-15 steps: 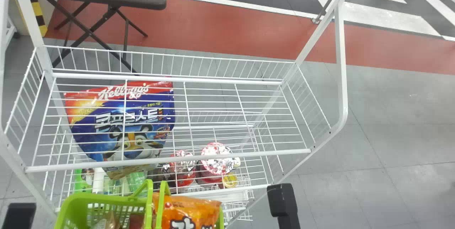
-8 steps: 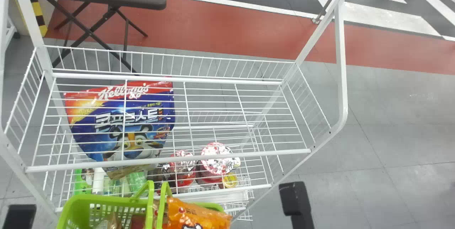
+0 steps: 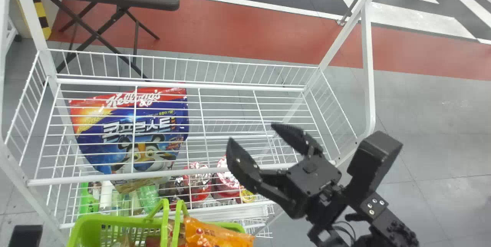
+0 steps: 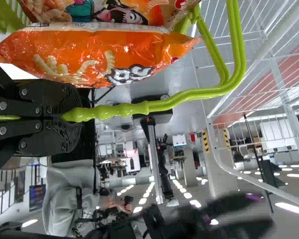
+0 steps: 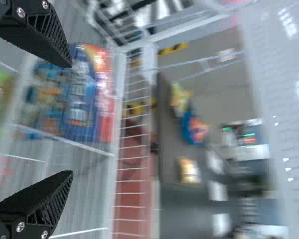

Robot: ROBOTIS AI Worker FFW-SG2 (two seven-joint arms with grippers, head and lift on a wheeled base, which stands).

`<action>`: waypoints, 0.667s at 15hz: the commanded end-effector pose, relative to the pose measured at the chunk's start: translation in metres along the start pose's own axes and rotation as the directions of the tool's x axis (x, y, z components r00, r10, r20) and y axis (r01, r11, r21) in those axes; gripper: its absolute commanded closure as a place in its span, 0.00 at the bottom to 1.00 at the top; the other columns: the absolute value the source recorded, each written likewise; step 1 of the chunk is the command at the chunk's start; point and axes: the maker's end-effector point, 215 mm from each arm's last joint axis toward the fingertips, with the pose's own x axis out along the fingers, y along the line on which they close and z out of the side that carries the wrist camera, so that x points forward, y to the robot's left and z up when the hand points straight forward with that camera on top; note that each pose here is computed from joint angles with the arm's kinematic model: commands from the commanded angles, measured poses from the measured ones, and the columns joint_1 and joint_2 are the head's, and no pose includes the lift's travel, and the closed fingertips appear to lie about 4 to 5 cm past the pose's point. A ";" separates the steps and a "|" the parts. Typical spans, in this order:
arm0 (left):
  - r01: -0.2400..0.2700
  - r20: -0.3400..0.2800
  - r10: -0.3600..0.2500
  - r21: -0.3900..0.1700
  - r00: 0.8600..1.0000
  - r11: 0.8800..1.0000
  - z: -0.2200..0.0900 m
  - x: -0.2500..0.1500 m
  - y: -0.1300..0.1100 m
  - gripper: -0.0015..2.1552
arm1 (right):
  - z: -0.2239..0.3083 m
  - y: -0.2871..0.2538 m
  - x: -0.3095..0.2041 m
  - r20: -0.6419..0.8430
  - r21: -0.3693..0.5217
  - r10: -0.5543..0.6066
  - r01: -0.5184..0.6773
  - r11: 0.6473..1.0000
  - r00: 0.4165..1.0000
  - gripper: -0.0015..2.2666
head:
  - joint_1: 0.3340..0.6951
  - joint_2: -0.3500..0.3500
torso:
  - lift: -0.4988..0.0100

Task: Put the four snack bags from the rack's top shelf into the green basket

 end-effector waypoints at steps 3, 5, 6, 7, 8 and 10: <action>0.006 0.024 -0.005 -0.043 1.000 0.999 -0.004 -0.007 0.007 1.00 | 0.039 0.023 -0.006 0.242 -0.016 -0.060 0.066 0.998 0.968 0.02 | 1.00 0.04 | 0.98; 0.013 0.031 -0.011 -0.056 0.999 0.998 -0.006 -0.010 0.009 1.00 | 0.001 0.017 -0.001 0.136 0.041 -0.082 0.077 0.996 0.987 0.02 | 1.00 0.06 | 0.98; 0.019 0.030 -0.017 -0.059 0.999 0.998 -0.007 -0.010 0.008 1.00 | -0.012 0.012 0.000 0.091 0.053 -0.091 0.086 0.995 0.992 0.02 | 1.00 0.08 | 0.98; 0.019 0.030 -0.017 -0.059 0.999 0.998 -0.007 -0.010 0.008 1.00 | -0.025 0.002 -0.001 0.038 0.071 -0.109 0.107 0.992 0.993 0.02 | 1.00 0.08 | 0.98; 0.020 0.029 -0.018 -0.059 0.999 0.998 -0.007 -0.010 0.007 1.00 | -0.031 -0.008 -0.004 0.015 0.086 -0.129 0.127 0.988 0.992 0.02 | 1.00 0.08 | 0.98; 0.020 0.029 -0.018 -0.056 0.999 0.998 -0.006 -0.010 0.007 1.00 | -0.027 -0.013 -0.007 0.021 0.087 -0.141 0.138 0.987 0.990 0.02 | 1.00 0.04 | 0.98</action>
